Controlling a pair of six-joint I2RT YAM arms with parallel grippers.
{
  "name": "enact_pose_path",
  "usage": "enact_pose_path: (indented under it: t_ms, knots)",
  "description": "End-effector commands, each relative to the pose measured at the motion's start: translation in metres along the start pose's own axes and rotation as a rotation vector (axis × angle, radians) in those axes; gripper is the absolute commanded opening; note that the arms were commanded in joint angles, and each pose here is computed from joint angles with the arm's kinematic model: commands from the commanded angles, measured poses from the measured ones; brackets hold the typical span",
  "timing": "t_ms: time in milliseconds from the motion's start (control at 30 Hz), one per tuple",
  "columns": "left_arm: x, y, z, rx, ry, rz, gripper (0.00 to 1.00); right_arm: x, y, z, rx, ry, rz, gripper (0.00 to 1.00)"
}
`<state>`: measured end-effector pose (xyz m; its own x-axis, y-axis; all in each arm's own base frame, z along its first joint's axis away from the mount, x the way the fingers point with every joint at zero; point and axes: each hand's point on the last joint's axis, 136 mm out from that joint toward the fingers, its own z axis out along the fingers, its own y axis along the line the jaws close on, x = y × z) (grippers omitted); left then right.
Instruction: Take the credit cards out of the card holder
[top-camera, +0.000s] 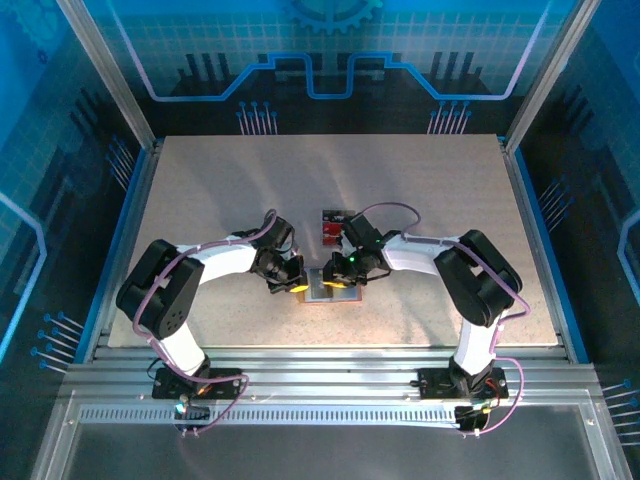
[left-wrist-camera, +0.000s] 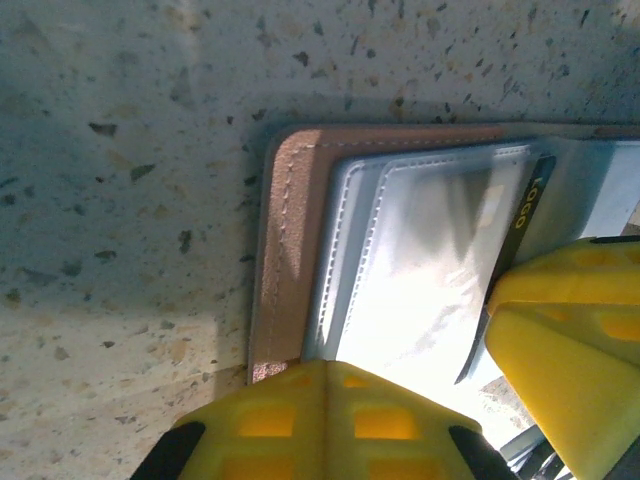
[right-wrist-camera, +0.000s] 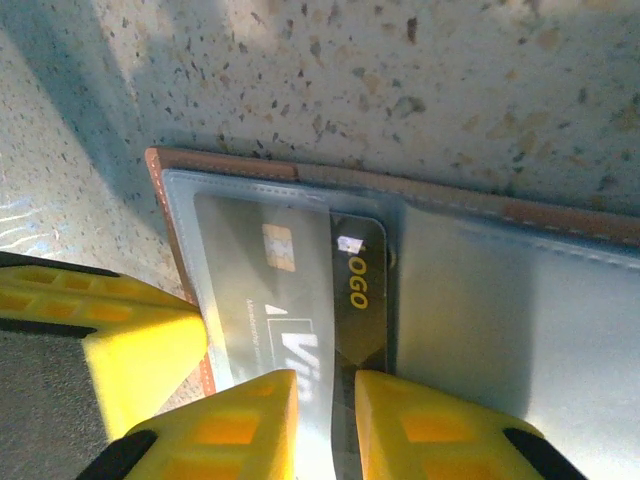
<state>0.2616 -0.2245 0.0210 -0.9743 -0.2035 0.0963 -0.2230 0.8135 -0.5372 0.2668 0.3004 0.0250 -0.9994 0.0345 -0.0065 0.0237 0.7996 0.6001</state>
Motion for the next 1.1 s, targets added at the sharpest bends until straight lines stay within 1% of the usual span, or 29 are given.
enact_pose_path:
  t_ms: [0,133,200,367,500,600,767,1067]
  knots:
    - [0.005,0.01,0.004,-0.047,0.026,0.005,0.01,-0.005,-0.002,-0.013,0.034,-0.025,-0.01,0.23]
    - [0.0,-0.001,-0.004,-0.024,0.007,0.014,0.02,-0.01,0.019,-0.019,-0.077,-0.049,-0.022,0.24]
    - [-0.004,-0.01,-0.011,-0.009,-0.012,0.027,0.02,-0.011,0.021,-0.021,-0.104,-0.054,-0.012,0.24]
    - [-0.007,-0.028,-0.023,0.017,-0.039,0.051,0.02,-0.011,0.013,-0.024,-0.092,-0.053,0.001,0.25]
    - [-0.003,-0.033,-0.018,0.009,-0.02,0.065,0.02,-0.01,0.005,-0.024,-0.073,-0.039,0.006,0.26]
    - [0.001,-0.03,-0.009,-0.02,-0.003,0.07,0.02,-0.01,0.002,-0.023,-0.065,-0.026,0.0,0.27]
    - [0.001,-0.01,0.004,-0.111,0.009,0.075,0.01,-0.01,-0.001,-0.021,-0.062,-0.014,-0.007,0.27]
    - [0.004,0.003,0.012,-0.153,0.029,0.068,0.01,-0.007,-0.006,-0.014,-0.068,0.017,-0.005,0.27]
